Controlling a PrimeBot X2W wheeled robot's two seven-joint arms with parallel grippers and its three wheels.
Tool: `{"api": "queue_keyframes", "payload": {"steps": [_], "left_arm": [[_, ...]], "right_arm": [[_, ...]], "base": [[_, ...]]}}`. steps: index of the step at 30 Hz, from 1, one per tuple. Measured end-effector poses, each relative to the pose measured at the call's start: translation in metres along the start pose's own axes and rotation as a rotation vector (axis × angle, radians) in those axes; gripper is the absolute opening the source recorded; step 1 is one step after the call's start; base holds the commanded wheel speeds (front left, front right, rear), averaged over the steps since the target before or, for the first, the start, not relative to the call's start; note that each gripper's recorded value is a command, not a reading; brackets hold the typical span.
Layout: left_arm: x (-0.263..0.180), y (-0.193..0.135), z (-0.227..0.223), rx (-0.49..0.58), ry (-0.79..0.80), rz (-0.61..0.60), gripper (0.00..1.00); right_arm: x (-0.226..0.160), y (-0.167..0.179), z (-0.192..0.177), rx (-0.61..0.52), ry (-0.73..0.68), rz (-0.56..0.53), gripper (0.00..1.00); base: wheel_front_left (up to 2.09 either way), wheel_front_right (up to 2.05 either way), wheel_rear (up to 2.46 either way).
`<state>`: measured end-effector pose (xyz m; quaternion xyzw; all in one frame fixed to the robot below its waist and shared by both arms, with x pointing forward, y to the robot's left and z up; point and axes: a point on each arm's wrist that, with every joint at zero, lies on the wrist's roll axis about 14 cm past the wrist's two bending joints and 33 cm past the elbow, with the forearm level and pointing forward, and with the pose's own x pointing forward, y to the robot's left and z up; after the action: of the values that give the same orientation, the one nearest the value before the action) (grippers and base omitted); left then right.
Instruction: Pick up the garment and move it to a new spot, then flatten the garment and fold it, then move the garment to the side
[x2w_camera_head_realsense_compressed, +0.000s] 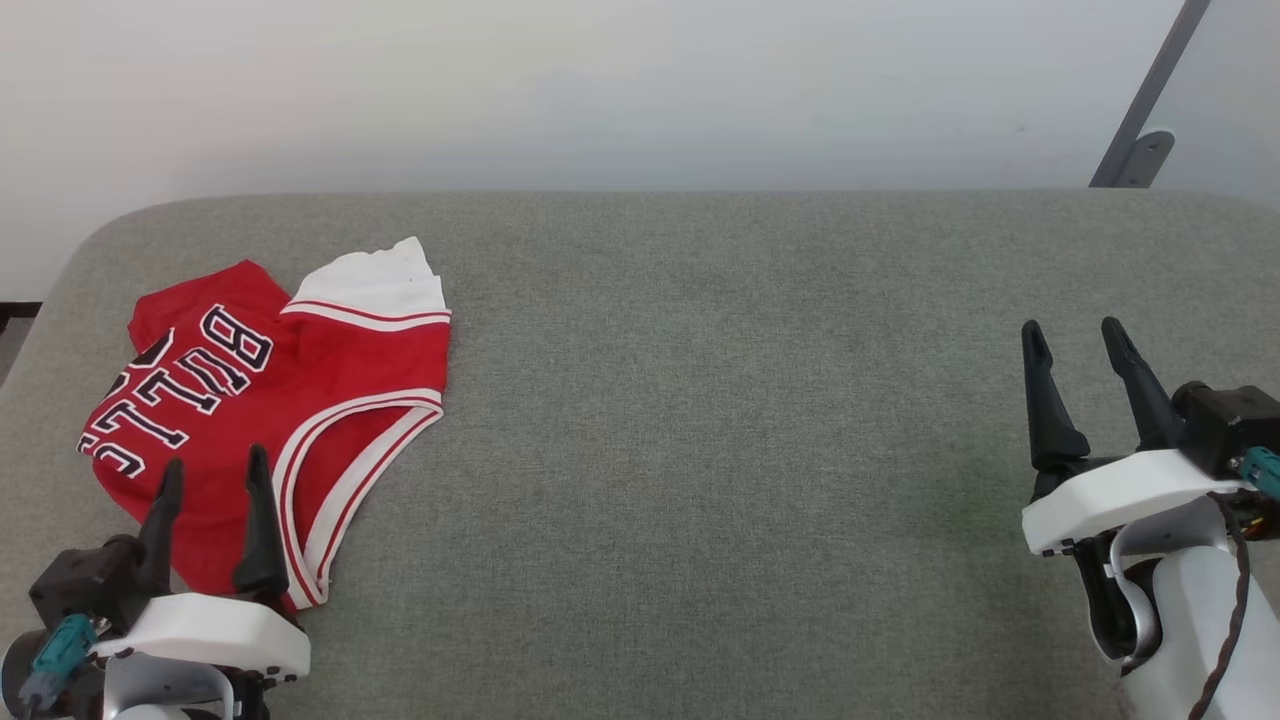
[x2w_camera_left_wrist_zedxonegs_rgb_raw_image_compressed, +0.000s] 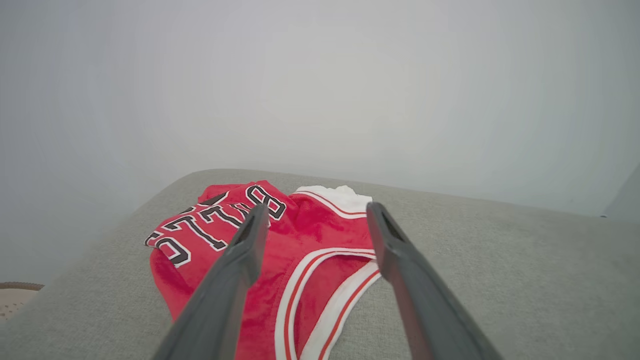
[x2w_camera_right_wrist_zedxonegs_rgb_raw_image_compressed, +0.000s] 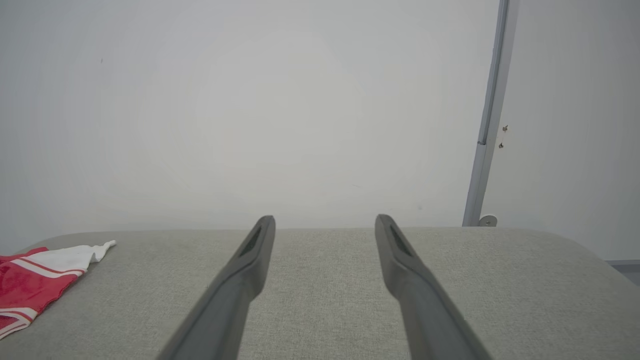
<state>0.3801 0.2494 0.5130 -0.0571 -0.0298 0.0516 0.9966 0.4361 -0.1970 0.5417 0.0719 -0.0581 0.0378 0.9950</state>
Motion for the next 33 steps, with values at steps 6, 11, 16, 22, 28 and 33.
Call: {"api": "queue_keyframes", "payload": {"steps": [6,11,16,22,28,33], "left_arm": [[0.0003,0.0025,0.0,0.04,-0.005,-0.004,1.0],[0.0001,0.0034,-0.0015,0.077,-0.005,-0.012,1.0],[0.0009,0.0062,0.0002,0.102,-0.015,-0.013,1.0],[0.0008,0.0056,0.0002,0.152,-0.018,-0.026,1.0],[0.0012,0.0044,0.0,0.19,-0.021,-0.04,1.0],[0.0023,0.0051,0.0001,0.209,-0.024,-0.043,1.0]], "right_arm": [[0.0018,0.0004,0.0016,-0.043,-0.009,0.007,1.0],[0.0034,-0.0008,0.0037,-0.075,-0.018,0.008,1.0],[0.005,-0.003,0.0072,-0.11,-0.03,0.01,1.0],[0.0059,-0.0028,0.0087,-0.152,-0.038,0.019,1.0],[0.0064,-0.0031,0.0087,-0.168,-0.042,0.019,1.0],[0.0074,-0.0042,0.0091,-0.192,-0.048,0.02,1.0]], "base": [[0.0,0.0,0.0],[0.0,0.0,0.0],[0.0,0.0,0.0],[0.0,0.0,0.0],[0.0,0.0,0.0],[0.0,0.0,0.0]]}}
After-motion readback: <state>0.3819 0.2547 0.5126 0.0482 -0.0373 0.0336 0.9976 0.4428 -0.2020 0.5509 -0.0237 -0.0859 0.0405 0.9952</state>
